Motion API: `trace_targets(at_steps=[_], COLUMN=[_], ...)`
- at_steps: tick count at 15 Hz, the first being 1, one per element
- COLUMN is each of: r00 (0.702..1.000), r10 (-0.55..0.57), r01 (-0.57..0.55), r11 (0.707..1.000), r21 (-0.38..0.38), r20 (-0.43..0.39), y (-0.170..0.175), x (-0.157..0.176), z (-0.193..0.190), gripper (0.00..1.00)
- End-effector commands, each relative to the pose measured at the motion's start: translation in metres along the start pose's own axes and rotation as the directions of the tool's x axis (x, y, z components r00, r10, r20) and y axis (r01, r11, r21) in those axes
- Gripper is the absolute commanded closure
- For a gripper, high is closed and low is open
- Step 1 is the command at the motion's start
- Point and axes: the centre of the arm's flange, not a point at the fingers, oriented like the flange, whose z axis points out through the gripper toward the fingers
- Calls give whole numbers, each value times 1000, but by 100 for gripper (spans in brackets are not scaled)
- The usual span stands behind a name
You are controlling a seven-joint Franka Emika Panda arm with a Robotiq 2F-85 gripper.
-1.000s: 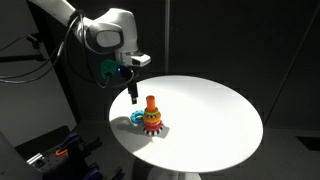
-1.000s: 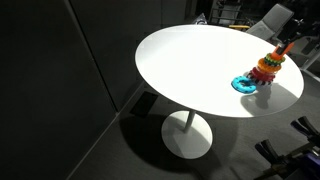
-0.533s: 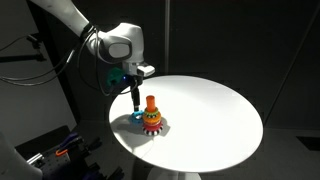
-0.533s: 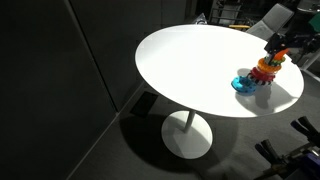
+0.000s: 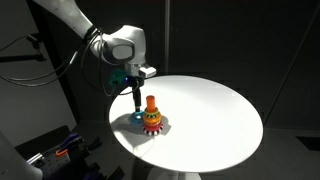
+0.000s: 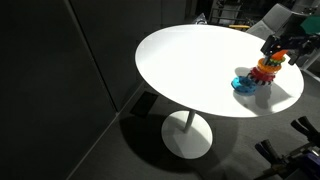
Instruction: Put the blue ring on the stack
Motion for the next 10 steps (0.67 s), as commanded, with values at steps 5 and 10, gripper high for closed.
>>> trace_targets(at_steps=[5,10], r00=[1000,999], r10=[-9,-34], r01=[9,33], r11=[1000,999], r21=[-6,-17], r20=[-13,-26], y=[-4,-21], x=[2,8], z=[-1,5], gripper=[0,0])
